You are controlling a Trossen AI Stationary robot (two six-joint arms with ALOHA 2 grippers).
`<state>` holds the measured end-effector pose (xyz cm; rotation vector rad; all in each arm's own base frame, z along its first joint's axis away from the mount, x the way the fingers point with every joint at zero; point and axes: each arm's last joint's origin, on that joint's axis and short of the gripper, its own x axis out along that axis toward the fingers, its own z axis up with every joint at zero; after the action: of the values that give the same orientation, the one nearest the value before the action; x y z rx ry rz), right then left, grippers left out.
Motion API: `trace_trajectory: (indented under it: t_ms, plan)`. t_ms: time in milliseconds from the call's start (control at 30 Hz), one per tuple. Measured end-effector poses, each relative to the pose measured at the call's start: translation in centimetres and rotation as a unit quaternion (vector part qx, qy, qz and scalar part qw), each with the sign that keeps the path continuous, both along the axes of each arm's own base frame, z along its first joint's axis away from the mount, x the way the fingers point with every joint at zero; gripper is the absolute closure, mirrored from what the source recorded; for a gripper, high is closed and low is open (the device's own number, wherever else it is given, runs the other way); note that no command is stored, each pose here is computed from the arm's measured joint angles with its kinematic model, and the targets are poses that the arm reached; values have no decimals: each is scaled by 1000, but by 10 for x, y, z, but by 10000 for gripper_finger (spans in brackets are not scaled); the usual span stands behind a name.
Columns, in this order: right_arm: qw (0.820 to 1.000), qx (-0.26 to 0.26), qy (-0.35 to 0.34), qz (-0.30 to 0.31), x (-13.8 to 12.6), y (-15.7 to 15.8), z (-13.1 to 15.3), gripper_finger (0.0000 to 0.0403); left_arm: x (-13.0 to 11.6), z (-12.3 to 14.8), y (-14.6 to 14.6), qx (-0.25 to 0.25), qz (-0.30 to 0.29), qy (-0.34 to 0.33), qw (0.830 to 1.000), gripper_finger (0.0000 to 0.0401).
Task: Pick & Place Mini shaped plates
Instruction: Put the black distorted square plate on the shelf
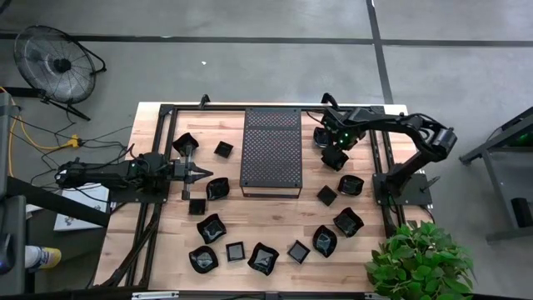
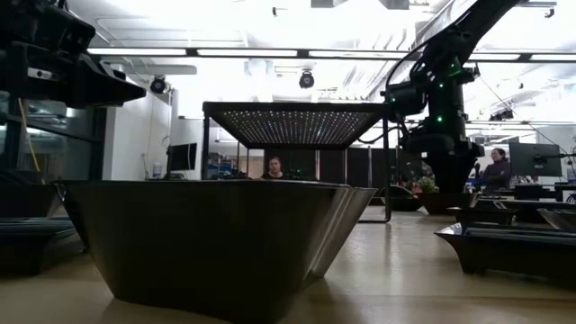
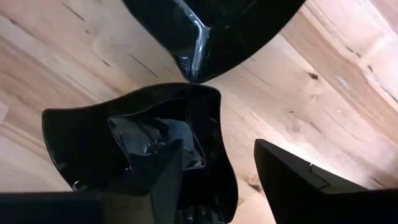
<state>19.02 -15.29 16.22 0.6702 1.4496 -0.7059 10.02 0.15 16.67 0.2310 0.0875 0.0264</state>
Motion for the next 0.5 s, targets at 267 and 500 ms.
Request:
trace_trajectory:
  t_ms: [267, 500]
  plan:
    - [1000, 1, 0, 29, 0, 0, 0, 244, 0, 0, 0, 0, 0, 0, 1000, 400]
    - [999, 5, 4, 35, -1, 1, 0, 278, 0, 0, 0, 0, 0, 0, 1000, 400]
